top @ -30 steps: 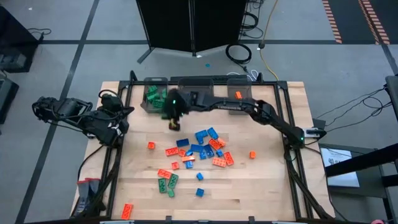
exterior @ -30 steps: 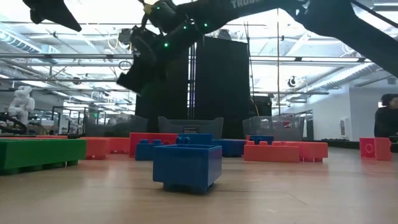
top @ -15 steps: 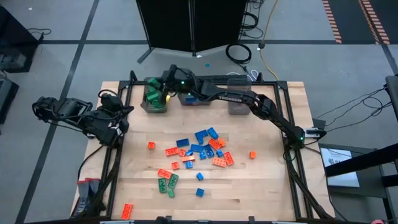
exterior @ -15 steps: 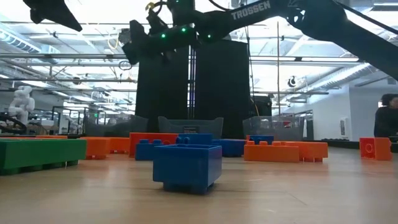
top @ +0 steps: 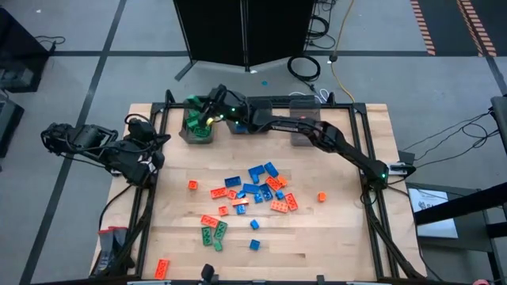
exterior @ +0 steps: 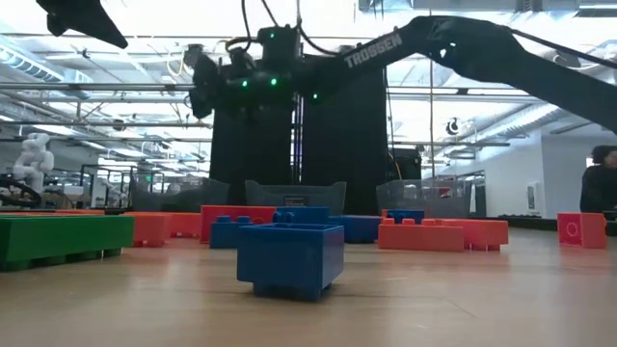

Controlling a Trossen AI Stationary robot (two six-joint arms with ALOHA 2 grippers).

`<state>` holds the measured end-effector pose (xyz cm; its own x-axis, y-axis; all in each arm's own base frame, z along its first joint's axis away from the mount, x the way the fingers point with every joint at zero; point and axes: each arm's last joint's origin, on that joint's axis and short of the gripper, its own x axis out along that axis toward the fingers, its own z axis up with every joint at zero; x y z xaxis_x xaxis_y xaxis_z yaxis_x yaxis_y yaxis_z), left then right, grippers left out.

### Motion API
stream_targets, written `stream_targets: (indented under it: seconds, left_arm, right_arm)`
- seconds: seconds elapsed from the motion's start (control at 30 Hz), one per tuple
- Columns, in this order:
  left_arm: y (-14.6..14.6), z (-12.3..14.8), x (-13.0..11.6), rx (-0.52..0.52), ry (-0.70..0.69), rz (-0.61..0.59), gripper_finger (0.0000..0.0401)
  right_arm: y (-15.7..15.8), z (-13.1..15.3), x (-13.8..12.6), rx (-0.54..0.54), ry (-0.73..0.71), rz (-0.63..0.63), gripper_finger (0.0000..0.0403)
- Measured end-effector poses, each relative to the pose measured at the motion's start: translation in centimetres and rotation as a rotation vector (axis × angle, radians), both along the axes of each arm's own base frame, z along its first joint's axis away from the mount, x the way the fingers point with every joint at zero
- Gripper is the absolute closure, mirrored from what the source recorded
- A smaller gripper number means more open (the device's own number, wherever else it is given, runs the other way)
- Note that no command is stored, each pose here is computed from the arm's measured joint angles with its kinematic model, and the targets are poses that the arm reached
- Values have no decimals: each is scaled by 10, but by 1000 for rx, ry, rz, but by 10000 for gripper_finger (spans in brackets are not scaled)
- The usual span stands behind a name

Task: Sort blocks
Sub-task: Put the green game piece into the left black bin

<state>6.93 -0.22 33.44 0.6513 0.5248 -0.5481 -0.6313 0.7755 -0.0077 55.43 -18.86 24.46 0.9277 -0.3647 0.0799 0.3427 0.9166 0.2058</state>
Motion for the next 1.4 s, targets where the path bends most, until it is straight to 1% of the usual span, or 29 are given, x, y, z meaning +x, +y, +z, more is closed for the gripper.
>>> stream_targets:
  seconds: [0.2, 0.27, 0.4, 0.57, 0.7, 0.8, 0.97, 1.13, 1.2, 1.3, 1.4]
  left_arm:
    - [0, 0, 0, 5, -2, 4, 401]
    - [0, 0, 0, 5, -1, 4, 401]
    - [0, 0, 0, 6, -1, 4, 401]
    - [0, 0, 0, 9, -2, 6, 401]
    - [0, 0, 0, 10, -1, 6, 401]
    - [0, 0, 0, 12, 0, 4, 401]
    - [0, 0, 0, 13, 2, 4, 401]
    - [0, 0, 0, 13, 3, 4, 401]
    - [0, 0, 0, 14, 3, 4, 401]
    - [0, 0, 0, 14, 5, 3, 401]
    - [0, 0, -1, 15, 9, 3, 401]
  right_arm:
    - [-4, -30, 5, 91, 39, -6, 326]
    - [-4, -39, 7, 106, 64, -7, 326]
    - [-4, -47, 7, 138, 100, -6, 326]
    - [-4, -57, 8, 232, 117, -4, 326]
    - [-4, -61, 8, 254, 145, -11, 326]
    - [-5, -61, 7, 287, 140, -15, 326]
    - [-7, -61, 6, 293, 138, -19, 325]
    - [-9, -61, 6, 337, 121, -24, 279]
    - [-9, -61, 6, 340, 120, -26, 267]
    - [-9, -61, 6, 340, 120, -27, 262]
    - [-9, -61, 6, 340, 119, -25, 267]
